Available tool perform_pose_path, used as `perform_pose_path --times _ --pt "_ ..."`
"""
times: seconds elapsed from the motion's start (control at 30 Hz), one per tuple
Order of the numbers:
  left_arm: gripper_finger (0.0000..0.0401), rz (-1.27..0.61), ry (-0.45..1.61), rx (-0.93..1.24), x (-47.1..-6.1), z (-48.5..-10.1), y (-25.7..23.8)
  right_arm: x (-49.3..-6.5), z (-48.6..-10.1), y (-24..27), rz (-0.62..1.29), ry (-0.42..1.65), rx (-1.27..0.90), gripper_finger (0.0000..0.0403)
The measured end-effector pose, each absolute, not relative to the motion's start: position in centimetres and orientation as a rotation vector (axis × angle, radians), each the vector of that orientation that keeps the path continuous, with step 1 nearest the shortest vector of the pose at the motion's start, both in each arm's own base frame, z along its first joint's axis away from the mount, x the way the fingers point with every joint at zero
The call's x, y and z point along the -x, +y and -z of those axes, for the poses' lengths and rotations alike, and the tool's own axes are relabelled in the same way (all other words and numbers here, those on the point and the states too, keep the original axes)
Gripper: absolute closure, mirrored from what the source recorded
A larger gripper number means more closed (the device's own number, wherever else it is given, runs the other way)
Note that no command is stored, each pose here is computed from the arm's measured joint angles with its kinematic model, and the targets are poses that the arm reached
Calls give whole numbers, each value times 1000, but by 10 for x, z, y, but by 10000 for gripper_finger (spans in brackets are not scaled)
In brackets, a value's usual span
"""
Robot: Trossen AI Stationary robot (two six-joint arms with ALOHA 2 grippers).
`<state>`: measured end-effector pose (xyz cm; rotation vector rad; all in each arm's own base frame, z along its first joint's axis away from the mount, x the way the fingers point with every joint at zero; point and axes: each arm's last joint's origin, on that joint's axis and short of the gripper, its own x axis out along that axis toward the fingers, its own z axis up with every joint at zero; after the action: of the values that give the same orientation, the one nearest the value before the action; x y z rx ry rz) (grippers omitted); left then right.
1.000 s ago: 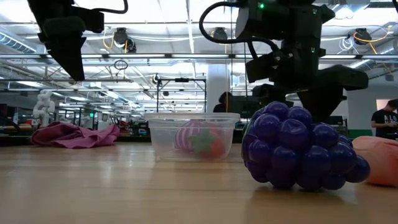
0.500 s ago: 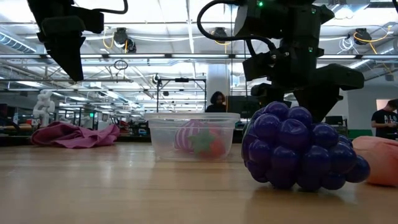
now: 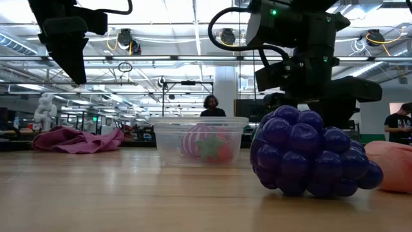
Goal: Pick and placing Produce into tupperware
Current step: Put the strawberry into the transparent bin
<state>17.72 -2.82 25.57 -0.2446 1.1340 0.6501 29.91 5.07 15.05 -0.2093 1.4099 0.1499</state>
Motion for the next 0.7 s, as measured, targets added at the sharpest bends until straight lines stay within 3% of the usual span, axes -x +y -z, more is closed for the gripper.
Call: perform_pose_path --times 0.7 --pt "128 -648 1135 241 -177 -256 -28 -298 -150 50 -142 1421 202 110"
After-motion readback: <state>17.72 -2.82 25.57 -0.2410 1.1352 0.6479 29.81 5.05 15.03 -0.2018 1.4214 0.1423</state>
